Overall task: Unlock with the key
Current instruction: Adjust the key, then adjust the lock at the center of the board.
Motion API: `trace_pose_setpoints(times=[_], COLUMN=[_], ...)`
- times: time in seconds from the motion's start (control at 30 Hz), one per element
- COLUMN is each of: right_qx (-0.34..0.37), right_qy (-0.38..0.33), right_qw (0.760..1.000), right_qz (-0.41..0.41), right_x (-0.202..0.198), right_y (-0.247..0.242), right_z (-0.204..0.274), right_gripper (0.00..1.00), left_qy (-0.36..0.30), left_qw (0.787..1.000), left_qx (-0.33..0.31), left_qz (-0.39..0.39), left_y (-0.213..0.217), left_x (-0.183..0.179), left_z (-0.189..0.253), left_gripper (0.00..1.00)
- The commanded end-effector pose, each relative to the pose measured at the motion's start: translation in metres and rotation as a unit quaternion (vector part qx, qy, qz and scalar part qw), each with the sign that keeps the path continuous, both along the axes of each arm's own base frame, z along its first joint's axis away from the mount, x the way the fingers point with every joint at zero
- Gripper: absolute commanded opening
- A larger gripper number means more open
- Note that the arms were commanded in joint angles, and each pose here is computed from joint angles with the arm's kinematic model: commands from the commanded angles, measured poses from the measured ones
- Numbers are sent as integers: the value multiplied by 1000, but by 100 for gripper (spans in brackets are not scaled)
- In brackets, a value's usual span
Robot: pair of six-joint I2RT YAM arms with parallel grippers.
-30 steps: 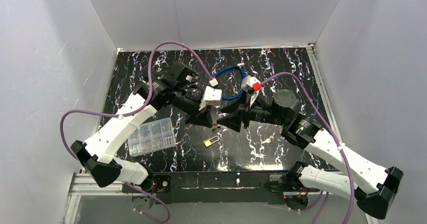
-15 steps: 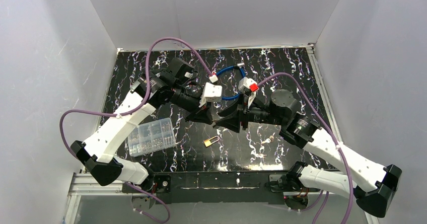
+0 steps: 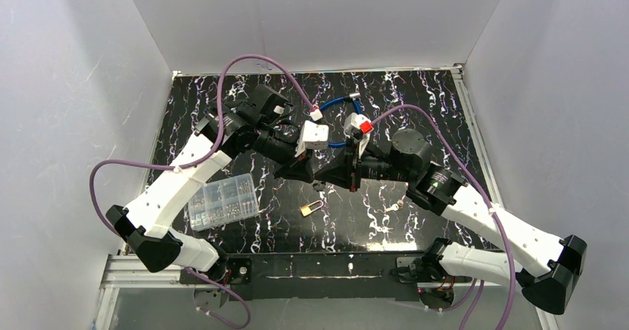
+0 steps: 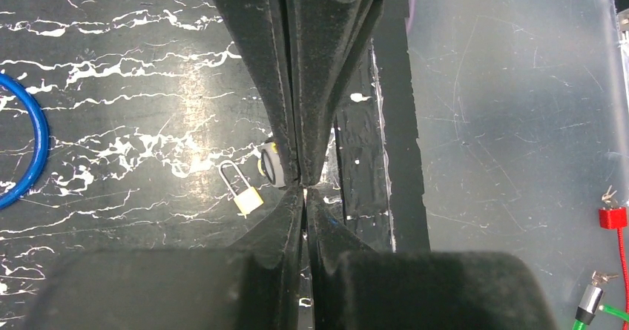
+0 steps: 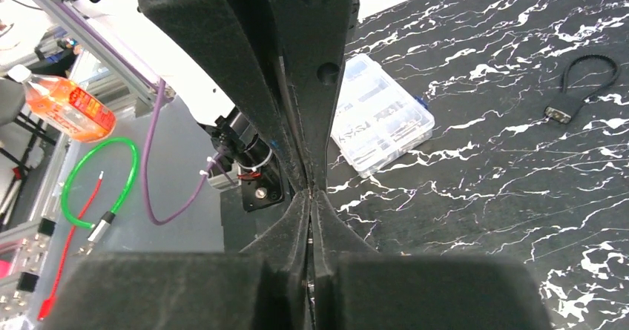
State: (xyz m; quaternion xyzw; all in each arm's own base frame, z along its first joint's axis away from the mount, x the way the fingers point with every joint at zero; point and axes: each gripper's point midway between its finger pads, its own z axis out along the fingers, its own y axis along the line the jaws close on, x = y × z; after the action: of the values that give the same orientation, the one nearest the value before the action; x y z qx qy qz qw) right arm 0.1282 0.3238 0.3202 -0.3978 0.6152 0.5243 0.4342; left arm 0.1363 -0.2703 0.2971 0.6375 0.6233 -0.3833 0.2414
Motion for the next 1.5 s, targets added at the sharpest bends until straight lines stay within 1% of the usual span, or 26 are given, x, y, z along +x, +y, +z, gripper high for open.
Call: trace_pose_setpoints(times=[0.0,0.17,0.37,0.4,0.47,0.57,0.6,0.83,0.9,1.0,1.07,1.1,1.13,1.2,1.23,1.27,1.3,1.37,1.47], right_qx=[24,12,20,24,33,51,56,91,99,109,109,108,106,97,91,87,81,60,26], right_qy=[-18,-10,-3,-2,-2,-2,-1,5,5,7,9,10,11,11,11,10,9,8,22], right_qw=[1000,1000,999,999,998,997,996,993,992,992,991,991,991,992,992,991,991,990,987], right_qz=[-7,-20,-32,-36,-46,-62,-65,-71,-72,-71,-71,-73,-75,-85,-92,-100,-108,-125,-155], right_x=[3,4,1,1,3,4,4,-1,-2,-4,-5,-5,-6,-6,-5,-5,-4,-3,-4], right_y=[1,-3,-11,-12,-15,-19,-20,-28,-30,-32,-33,-35,-37,-42,-46,-50,-54,-62,-80], right_z=[24,15,12,13,14,16,16,22,25,28,28,27,26,21,18,16,13,2,-20], right_gripper=[1,1,1,1,1,1,1,1,1,1,1,1,1,1,1,1,1,1,1], left_qy=[-6,-18,-29,-29,-28,-32,-34,-40,-39,-47,-53,-56,-63,-80,-87,-94,-101,-116,-171], left_qw=[1000,1000,999,999,999,999,999,999,999,998,997,997,997,996,995,994,993,992,984], left_qx=[-16,-18,-21,-21,-23,-24,-25,-16,-15,-26,-33,-31,-29,-16,-10,-1,7,25,52], left_qz=[-6,0,7,9,13,18,19,20,25,37,41,41,42,47,52,56,57,46,-21], left_y=[-2,-2,-1,-1,-2,1,2,12,12,10,9,9,9,12,12,13,15,18,30], left_x=[-3,0,2,3,3,2,1,-5,-5,0,2,3,5,12,16,20,24,28,32], left_z=[15,21,28,29,31,34,36,35,33,33,30,24,17,-3,-13,-26,-39,-64,-111], left_gripper=[0,0,1,6,24,35,37,38,36,29,29,32,38,59,68,73,77,79,80])
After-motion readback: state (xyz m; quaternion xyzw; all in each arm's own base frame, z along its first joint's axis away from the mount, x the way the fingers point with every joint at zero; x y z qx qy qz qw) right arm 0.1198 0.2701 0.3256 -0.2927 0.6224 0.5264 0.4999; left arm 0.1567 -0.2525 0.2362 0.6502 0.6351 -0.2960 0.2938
